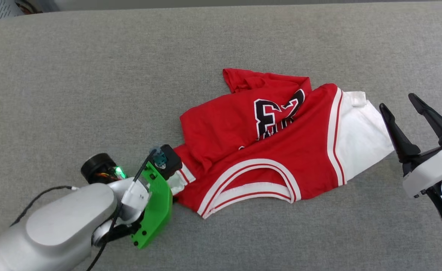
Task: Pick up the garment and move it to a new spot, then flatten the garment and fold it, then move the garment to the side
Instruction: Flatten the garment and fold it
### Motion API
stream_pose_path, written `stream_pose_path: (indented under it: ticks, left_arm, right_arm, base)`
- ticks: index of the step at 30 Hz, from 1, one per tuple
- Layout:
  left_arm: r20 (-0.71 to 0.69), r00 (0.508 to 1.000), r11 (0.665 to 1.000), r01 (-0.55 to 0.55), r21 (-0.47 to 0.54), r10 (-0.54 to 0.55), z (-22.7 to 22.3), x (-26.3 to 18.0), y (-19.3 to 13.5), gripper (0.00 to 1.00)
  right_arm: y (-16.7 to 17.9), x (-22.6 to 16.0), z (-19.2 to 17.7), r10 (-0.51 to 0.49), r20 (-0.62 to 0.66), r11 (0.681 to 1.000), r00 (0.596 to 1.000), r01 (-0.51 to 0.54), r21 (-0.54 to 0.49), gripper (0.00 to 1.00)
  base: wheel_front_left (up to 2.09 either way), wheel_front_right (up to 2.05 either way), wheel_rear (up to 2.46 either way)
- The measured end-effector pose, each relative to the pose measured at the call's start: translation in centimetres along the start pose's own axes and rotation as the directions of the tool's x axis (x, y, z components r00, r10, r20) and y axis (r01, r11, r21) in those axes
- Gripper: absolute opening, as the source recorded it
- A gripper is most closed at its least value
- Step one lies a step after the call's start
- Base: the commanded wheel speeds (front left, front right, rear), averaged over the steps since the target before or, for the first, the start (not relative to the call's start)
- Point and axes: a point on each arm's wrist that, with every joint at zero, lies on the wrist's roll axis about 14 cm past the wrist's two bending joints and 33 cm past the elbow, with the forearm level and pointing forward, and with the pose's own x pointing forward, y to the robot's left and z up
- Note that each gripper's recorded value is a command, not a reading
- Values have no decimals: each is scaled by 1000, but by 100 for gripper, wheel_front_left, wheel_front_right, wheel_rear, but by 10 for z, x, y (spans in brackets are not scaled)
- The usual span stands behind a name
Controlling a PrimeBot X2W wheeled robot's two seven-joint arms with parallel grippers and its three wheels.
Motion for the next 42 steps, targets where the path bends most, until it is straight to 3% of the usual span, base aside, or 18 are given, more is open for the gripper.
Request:
stream_pose_path:
  ticks: [2,6,11,22,32,33,34,35,42]
  left_arm:
    - [111,992,998,60,-23,-57,18,-8,-22,0]
    - [261,963,996,73,-42,-60,47,-30,-26,0]
    - [409,910,989,-5,-150,67,72,-58,20,0]
    - [325,883,922,-242,-301,338,35,-40,127,0]
    - [267,883,898,-294,-328,387,14,-7,145,0]
    - [281,875,895,-297,-332,395,16,-8,146,39]
    - [295,868,893,-297,-338,401,18,-9,146,53]
    - [309,861,892,-295,-342,403,21,-10,144,100]
    - [497,719,866,-317,-388,486,38,-43,134,100]
  right_arm:
    - [-2,-5,1,-12,11,1000,1000,12,13,100]
    - [-2,-7,3,-18,24,1000,1000,18,25,100]
    - [1,-2,4,-15,35,999,999,14,37,100]
    - [-13,0,-14,-50,-9,998,999,50,47,100]
    - [-26,-7,-24,-91,-35,995,995,92,46,100]
    - [-26,-8,-22,-92,-30,995,995,93,42,100]
    - [-26,-8,-19,-91,-23,995,996,92,39,100]
    - [-25,-8,-17,-91,-16,995,996,92,37,100]
    - [-21,-15,14,-84,63,996,994,83,15,100]
  base:
    - [0,0,0]
    - [0,0,0]
    - [0,0,0]
    - [0,0,0]
    - [0,0,0]
    - [0,0,0]
    - [0,0,0]
    - [0,0,0]
    - [0,0,0]
